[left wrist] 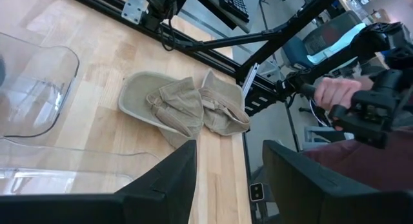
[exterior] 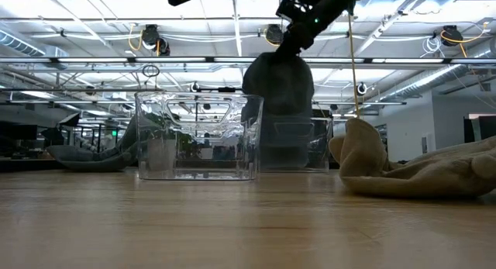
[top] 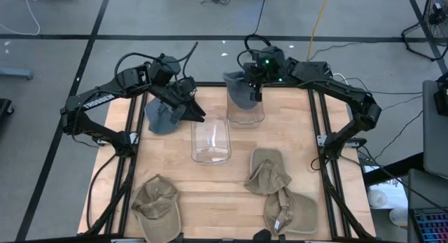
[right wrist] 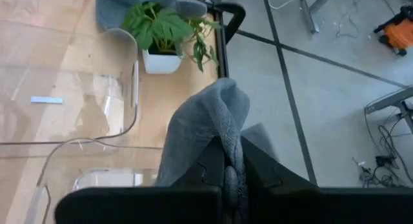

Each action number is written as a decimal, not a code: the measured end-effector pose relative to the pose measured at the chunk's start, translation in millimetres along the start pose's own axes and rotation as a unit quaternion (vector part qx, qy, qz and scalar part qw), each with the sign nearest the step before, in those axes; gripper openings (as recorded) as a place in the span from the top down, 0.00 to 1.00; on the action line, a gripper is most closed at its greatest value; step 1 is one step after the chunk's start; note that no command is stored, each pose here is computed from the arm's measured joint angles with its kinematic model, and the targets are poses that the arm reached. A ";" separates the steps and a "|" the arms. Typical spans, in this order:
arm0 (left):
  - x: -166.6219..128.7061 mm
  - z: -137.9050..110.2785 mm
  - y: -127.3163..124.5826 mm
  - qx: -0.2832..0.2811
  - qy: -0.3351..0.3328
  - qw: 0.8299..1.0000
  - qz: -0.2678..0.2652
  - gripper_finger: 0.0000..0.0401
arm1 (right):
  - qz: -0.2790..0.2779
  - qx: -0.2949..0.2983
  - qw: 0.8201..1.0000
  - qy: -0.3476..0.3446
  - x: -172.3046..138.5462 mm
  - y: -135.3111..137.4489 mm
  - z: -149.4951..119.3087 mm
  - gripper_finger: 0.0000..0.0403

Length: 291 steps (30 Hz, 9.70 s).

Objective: Pick & Place hat
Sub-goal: Put the right ash blue cap into the right transparent bin, then put the ash blue cap into the right transparent bin

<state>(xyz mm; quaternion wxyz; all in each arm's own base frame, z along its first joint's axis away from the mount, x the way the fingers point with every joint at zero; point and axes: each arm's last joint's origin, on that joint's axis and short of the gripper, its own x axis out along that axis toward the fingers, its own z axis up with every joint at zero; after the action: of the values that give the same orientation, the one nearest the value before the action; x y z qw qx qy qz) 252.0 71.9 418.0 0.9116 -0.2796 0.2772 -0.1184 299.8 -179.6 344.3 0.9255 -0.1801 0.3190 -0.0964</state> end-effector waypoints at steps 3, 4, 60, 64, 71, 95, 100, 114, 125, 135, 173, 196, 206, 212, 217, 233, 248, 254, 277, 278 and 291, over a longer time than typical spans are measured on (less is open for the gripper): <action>-0.1 0.1 0.0 0.000 0.000 1.000 0.000 0.54 | -0.001 0.009 1.000 0.001 7.3 1.8 -9.2 0.98; -0.1 0.1 0.0 0.000 0.000 1.000 0.000 0.54 | -0.003 0.010 1.000 0.000 8.7 1.8 -11.1 0.98; -0.2 -0.3 1.2 0.051 -0.001 0.999 0.014 0.54 | -0.023 0.178 0.962 -0.207 -90.3 84.6 33.5 0.26; -0.2 -1.2 1.5 0.044 0.003 0.999 0.015 0.54 | 0.008 0.193 0.957 -0.215 -92.9 97.8 39.4 0.26; -25.4 -24.2 9.9 0.035 0.071 0.991 0.112 0.54 | 0.020 0.188 0.958 -0.214 -93.6 105.7 42.0 0.26; -93.4 -34.7 63.1 -0.291 -0.067 0.811 0.502 0.54 | 0.018 0.197 0.957 -0.210 -91.0 104.2 41.3 0.26; -87.0 -35.6 71.0 -0.333 -0.064 0.781 0.525 0.54 | 0.008 0.167 0.961 -0.220 -91.7 103.0 42.6 0.26; -64.1 -40.7 105.8 -0.422 -0.003 0.691 0.586 0.54 | -0.026 0.165 0.962 -0.214 -89.6 85.0 35.4 0.26; -52.4 -49.5 126.7 -0.464 -0.008 0.638 0.615 0.33 | -0.033 0.133 0.973 -0.184 -87.0 82.2 28.5 0.26; -21.0 -89.5 170.8 -0.530 -0.083 0.580 0.613 0.26 | -0.041 0.076 0.980 -0.178 -86.7 82.5 27.8 0.26; -36.3 -115.7 211.7 -0.578 -0.136 0.535 0.600 0.83 | -0.045 0.078 0.985 -0.145 -84.0 65.7 13.2 0.26; -39.3 -113.6 192.6 -0.575 -0.102 0.589 0.558 0.98 | -0.049 0.052 0.987 -0.144 -84.0 65.7 13.3 0.26; -61.1 -108.0 134.2 -0.537 -0.170 0.640 0.522 0.98 | -0.050 0.050 0.987 -0.143 -84.0 65.6 13.2 0.26; -71.0 -109.4 104.7 -0.501 -0.193 0.681 0.498 0.98 | -0.051 0.049 0.987 -0.143 -84.0 65.6 13.2 0.26; -76.9 -111.9 84.8 -0.474 -0.198 0.720 0.466 0.98 | -0.051 0.049 0.987 -0.143 -84.0 65.6 13.2 0.26; -88.1 -118.7 44.1 -0.364 -0.163 0.855 0.333 0.98 | -0.076 0.058 0.987 -0.131 -83.9 64.3 12.4 0.26; -118.7 -52.9 -15.4 -0.136 -0.230 0.937 0.226 0.98 | -0.079 0.117 0.969 -0.202 -88.7 63.0 25.5 0.26; -120.2 -29.4 -27.5 -0.084 -0.222 0.952 0.194 0.98 | -0.023 0.132 0.942 -0.308 -97.5 65.4 42.8 0.26; -69.7 33.1 -35.6 0.080 -0.247 0.964 -0.056 0.98 | 0.091 0.136 0.864 -0.475 -119.3 66.6 66.8 0.26; -68.5 35.0 -37.4 0.087 -0.249 0.962 -0.070 0.98 | 0.091 0.136 0.866 -0.473 -118.6 67.2 66.8 0.26; -59.2 38.8 -53.6 0.127 -0.253 0.950 -0.131 0.98 | 0.084 0.140 0.854 -0.494 -122.6 65.1 69.2 0.26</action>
<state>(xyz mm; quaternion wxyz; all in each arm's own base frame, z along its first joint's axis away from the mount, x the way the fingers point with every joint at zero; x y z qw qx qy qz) 222.4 67.4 501.6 0.9563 -0.2158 -0.0190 -0.1961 251.8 -65.1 437.3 0.9812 -0.0450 -0.1837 0.0395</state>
